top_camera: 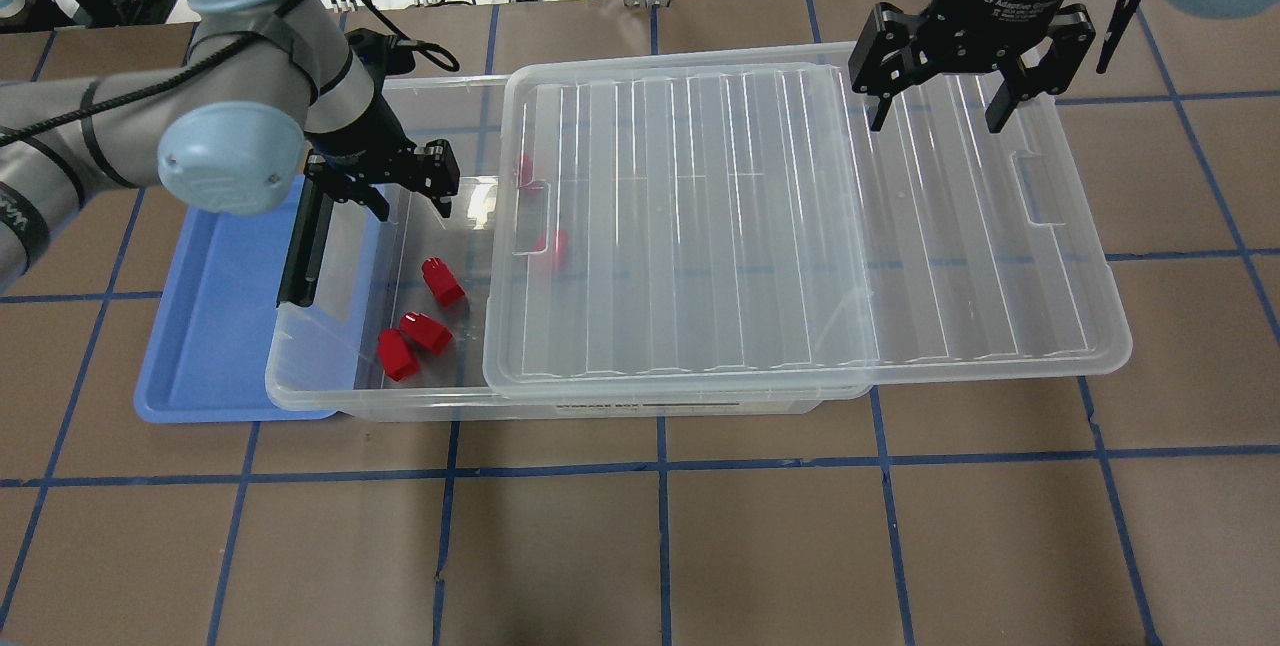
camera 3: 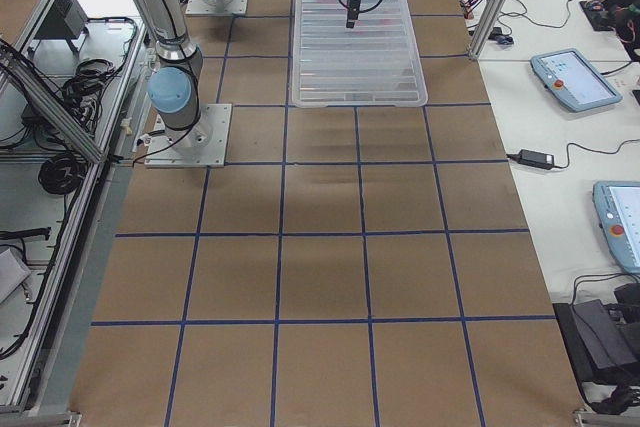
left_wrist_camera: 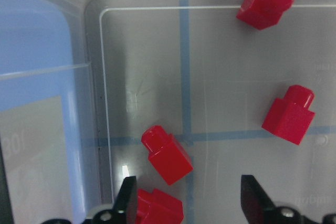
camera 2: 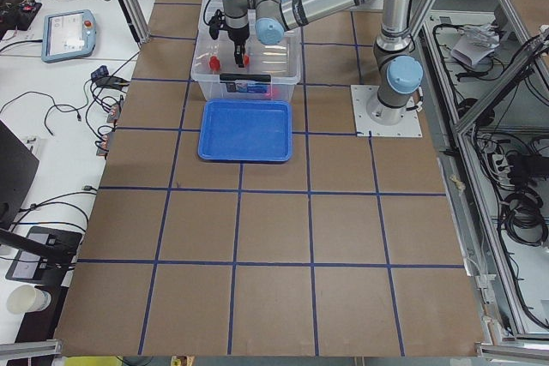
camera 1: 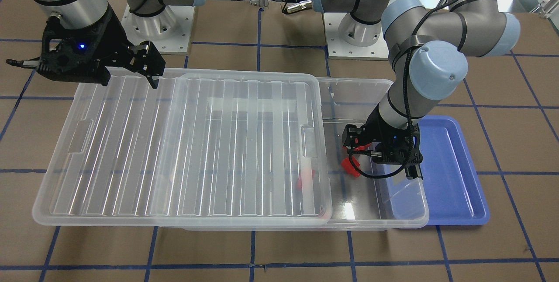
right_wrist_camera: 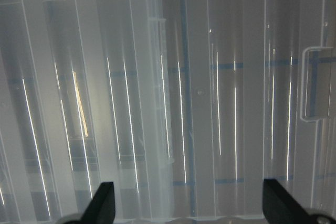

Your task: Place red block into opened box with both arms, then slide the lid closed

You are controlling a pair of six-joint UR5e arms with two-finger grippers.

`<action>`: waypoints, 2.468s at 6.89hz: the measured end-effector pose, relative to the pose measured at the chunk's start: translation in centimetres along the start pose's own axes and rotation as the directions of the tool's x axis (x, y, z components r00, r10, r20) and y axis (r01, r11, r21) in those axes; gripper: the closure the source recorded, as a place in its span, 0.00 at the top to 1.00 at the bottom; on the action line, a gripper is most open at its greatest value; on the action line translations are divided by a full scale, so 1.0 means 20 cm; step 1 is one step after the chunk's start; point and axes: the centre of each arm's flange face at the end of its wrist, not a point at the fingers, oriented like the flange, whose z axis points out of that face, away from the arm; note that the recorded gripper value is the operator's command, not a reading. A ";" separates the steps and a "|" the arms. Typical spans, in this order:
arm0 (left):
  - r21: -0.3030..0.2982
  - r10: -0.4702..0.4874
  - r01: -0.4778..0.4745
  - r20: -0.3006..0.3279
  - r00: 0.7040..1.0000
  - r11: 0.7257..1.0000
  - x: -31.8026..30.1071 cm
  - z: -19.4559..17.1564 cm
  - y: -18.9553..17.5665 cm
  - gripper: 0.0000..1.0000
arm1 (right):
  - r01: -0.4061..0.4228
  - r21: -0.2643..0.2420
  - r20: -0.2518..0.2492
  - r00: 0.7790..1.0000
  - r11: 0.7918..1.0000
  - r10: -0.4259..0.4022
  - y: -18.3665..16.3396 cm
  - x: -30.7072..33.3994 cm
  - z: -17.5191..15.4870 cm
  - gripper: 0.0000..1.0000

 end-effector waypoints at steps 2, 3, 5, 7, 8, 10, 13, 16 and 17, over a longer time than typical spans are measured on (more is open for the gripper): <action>-0.011 -0.006 0.006 0.002 1.000 1.000 0.10 -0.39 0.04 1.00 | 0.000 -0.001 -0.004 1.000 1.000 0.000 0.00 0.01 0.00 1.00; 0.000 -0.002 0.002 0.003 1.000 1.000 0.13 -0.59 0.08 1.00 | -0.002 -0.003 -0.014 1.000 1.000 0.002 -0.01 0.04 0.00 1.00; 0.040 0.004 -0.004 0.009 1.000 0.999 0.14 -0.86 0.20 1.00 | -0.037 -0.007 -0.063 0.997 0.999 0.037 -0.06 0.25 -0.02 1.00; 0.093 -0.011 0.008 0.031 0.999 0.996 0.08 -0.96 0.27 1.00 | -0.067 -0.042 -0.082 0.995 0.997 0.064 -0.13 0.80 0.00 1.00; 0.104 -0.014 0.009 0.049 0.999 0.995 0.07 -0.98 0.33 1.00 | -0.032 -0.049 -0.077 0.997 0.998 0.028 -0.16 1.01 0.05 1.00; 0.113 -0.017 0.011 0.059 0.998 0.993 0.06 -0.99 0.41 1.00 | 0.000 -0.055 -0.081 0.997 0.998 -0.004 -0.17 1.21 0.27 1.00; 0.042 -0.013 0.011 0.057 0.998 0.999 0.05 -0.79 0.40 1.00 | 0.019 -0.029 -0.090 0.996 0.999 -0.022 -0.17 1.23 0.64 1.00; 0.024 -0.010 0.009 0.057 0.998 1.000 0.05 -0.74 0.41 1.00 | 0.018 -0.043 -0.075 0.997 0.999 -0.021 -0.19 1.22 0.72 1.00; 0.016 -0.009 0.008 0.056 0.998 1.000 0.06 -0.72 0.41 1.00 | 0.017 -0.041 -0.070 0.997 0.999 -0.020 -0.18 1.20 0.72 1.00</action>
